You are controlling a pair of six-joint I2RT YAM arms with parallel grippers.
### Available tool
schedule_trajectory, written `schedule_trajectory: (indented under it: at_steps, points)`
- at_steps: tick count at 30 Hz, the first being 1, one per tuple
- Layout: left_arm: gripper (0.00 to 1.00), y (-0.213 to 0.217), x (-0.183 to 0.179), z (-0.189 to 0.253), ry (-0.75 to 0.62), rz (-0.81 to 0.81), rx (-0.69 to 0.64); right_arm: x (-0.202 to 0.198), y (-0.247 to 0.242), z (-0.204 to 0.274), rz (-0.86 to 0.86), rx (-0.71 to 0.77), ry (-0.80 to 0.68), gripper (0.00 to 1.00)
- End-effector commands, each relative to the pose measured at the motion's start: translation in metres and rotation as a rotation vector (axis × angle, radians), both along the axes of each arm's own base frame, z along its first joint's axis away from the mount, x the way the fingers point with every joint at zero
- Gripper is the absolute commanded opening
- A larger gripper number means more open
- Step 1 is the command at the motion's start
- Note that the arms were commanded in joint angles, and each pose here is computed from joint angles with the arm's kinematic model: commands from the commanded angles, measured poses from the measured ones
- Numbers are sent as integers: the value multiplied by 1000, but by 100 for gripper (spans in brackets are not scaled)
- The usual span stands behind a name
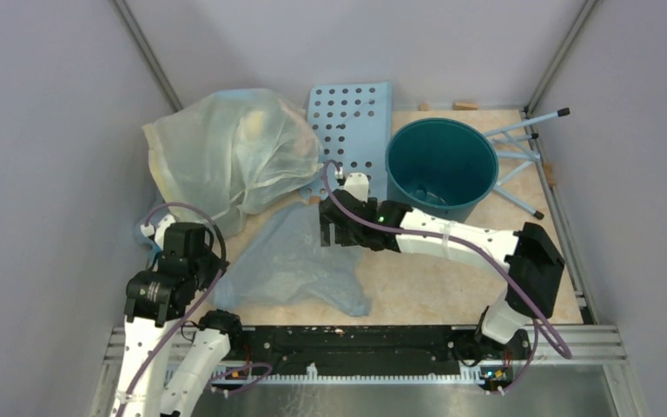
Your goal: Put the trash bags into the trash bin
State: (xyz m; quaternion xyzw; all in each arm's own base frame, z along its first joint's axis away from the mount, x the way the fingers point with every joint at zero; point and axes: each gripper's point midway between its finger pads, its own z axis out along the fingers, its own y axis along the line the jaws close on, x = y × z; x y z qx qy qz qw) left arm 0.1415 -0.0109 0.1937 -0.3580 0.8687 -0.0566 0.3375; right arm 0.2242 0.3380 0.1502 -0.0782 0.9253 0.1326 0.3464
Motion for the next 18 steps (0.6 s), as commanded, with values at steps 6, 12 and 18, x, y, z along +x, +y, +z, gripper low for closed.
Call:
schedule_trajectory:
  at_steps: [6,12,18]
  points:
    - [0,-8,-14,-22,11,10,-70,54,20,22,-168,214,13,85]
    - [0,-16,-17,-32,30,-19,-103,58,19,-11,-202,178,65,86]
    - [0,-16,-18,-32,25,-20,-106,60,24,-46,-169,136,119,64]
